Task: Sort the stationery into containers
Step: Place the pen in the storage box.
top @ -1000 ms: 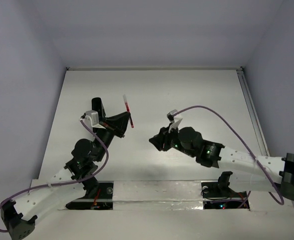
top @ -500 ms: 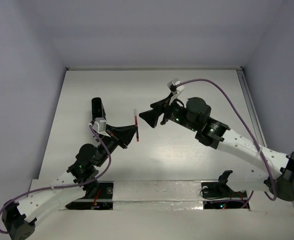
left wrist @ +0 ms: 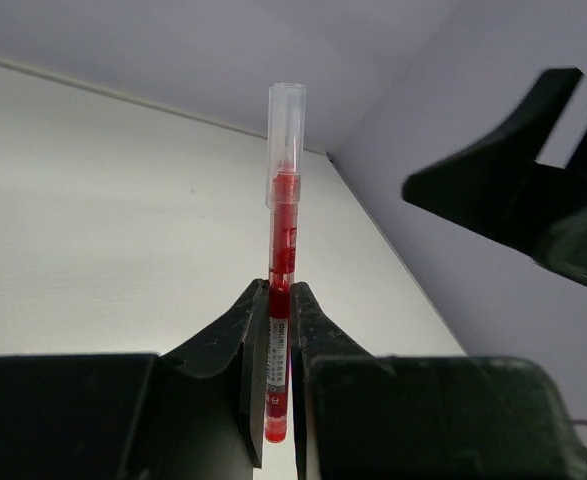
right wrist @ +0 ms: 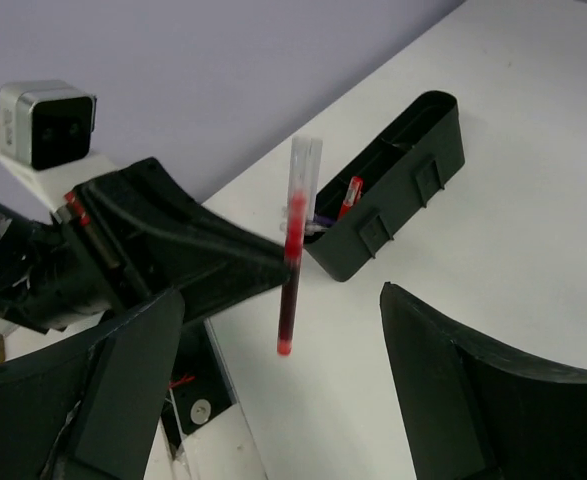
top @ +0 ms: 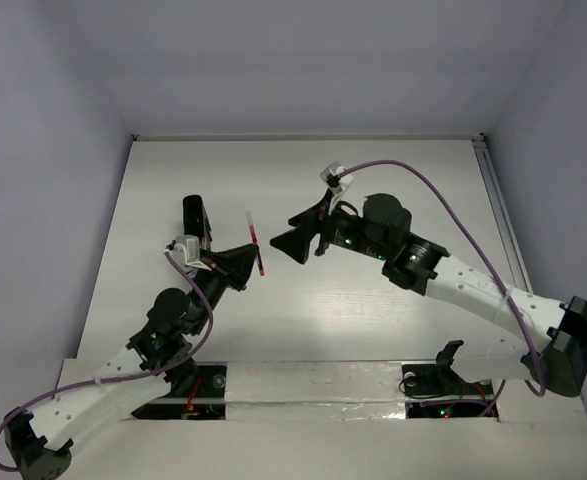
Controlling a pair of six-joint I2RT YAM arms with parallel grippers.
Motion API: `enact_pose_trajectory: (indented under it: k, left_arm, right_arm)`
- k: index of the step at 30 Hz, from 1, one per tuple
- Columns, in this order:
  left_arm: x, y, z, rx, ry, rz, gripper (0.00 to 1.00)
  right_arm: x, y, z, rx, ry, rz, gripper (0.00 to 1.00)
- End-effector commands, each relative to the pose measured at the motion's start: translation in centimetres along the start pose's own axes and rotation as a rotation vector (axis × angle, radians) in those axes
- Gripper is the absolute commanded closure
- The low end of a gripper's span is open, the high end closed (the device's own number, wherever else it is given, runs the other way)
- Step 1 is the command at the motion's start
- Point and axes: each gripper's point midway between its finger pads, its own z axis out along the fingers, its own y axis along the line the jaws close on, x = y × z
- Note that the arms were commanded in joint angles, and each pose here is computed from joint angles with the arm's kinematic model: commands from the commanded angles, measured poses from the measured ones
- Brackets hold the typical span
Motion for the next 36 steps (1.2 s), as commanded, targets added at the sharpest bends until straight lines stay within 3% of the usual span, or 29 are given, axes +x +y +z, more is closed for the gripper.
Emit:
enact_pose_trajectory:
  k: [1, 10, 12, 17, 21, 29, 36]
  left_arm:
    - [-3.9, 0.8, 0.3, -0.103, -0.113, 0.029, 1.0]
    - [-1.6, -1.0, -0.7, 0.04, -0.035, -0.009, 1.0]
    - [-1.6, -1.5, -1.0, 0.068, -0.029, -0.012, 1.0]
    - [-1.7, -2.3, -1.5, 0.115, -0.02, -0.016, 1.0]
    - [-1.1, -2.4, -1.4, 0.122, 0.004, -0.011, 1.0]
    - [-0.8, -2.4, -1.6, 0.132, 0.013, -0.002, 1.0]
    - [-0.3, -3.0, -1.4, 0.165, 0.032, 0.01, 1.0]
  right_arm:
    - [-2.6, 1.6, -1.4, -0.057, -0.098, -0.036, 0.15]
    - [-0.3, 1.9, 1.6, -0.149, 0.034, -0.012, 0.16]
    - [-0.2, 2.4, 2.1, -0.183, 0.046, 0.01, 0.25]
    - [1.3, 2.6, 3.3, -0.235, 0.089, 0.061, 0.32]
    - [1.3, 2.8, 3.6, -0.255, 0.089, 0.072, 0.43]
    - [0.5, 3.1, 2.8, -0.254, 0.04, 0.058, 0.45]
    - [0.5, 3.2, 3.3, -0.271, 0.045, 0.064, 0.63]
